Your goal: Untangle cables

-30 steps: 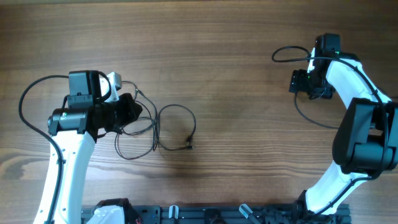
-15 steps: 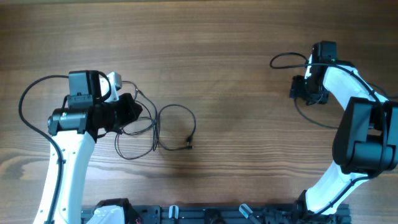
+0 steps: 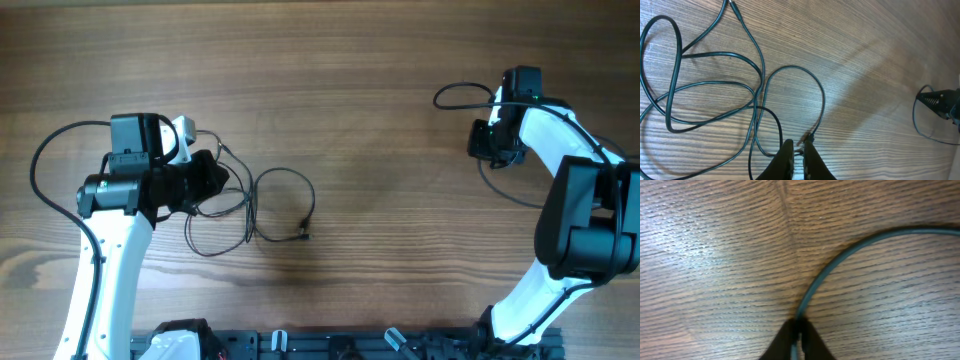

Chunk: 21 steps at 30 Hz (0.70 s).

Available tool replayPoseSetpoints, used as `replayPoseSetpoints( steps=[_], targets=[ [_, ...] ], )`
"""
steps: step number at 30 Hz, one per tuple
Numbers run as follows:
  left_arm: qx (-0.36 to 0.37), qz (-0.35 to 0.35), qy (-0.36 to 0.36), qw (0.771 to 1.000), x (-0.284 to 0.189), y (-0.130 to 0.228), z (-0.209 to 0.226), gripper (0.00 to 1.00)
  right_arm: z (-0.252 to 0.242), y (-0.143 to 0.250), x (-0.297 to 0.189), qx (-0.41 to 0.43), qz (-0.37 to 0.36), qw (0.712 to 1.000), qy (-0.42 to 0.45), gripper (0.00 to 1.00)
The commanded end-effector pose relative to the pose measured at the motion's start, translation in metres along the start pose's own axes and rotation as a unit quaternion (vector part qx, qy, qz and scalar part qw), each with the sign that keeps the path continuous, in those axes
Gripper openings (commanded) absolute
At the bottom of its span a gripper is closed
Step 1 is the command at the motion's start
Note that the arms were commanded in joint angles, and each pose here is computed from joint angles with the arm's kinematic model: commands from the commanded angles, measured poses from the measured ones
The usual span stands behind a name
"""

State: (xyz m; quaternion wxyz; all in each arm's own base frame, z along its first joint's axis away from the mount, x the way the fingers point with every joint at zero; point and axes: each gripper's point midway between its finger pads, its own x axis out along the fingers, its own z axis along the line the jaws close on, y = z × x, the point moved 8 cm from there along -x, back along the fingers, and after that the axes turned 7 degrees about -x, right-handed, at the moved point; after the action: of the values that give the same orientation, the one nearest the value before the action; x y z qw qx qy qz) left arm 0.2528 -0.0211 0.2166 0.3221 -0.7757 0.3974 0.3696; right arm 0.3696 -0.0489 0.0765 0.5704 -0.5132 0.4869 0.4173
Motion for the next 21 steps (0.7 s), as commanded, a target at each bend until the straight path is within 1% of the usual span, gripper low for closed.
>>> replayPoseSetpoints(
  steps=[1, 6, 11, 16, 21],
  targets=[
    [0.012, 0.004, -0.004, 1.000, 0.001, 0.003, 0.001, 0.09, 0.003, 0.005, 0.008, 0.006, 0.010, 1.000, -0.012, 0.04],
    [0.012, 0.004, -0.004, 1.000, 0.001, 0.003, 0.001, 0.09, 0.000, 0.000, 0.001, 0.006, 0.002, 1.000, 0.004, 0.04],
    [0.012, 0.004, -0.004, 1.000, 0.001, 0.003, 0.001, 0.09, -0.012, -0.016, -0.033, 0.033, -0.034, 0.998, 0.040, 0.04],
    [0.012, 0.004, -0.004, 1.000, 0.001, 0.003, 0.001, 0.09, -0.030, -0.042, -0.095, 0.068, -0.124, 0.989, 0.047, 0.04],
    [0.012, 0.004, -0.004, 1.000, 0.001, 0.003, 0.001, 0.09, -0.069, -0.046, -0.160, 0.169, -0.218, 0.958, 0.084, 0.04]
  ],
)
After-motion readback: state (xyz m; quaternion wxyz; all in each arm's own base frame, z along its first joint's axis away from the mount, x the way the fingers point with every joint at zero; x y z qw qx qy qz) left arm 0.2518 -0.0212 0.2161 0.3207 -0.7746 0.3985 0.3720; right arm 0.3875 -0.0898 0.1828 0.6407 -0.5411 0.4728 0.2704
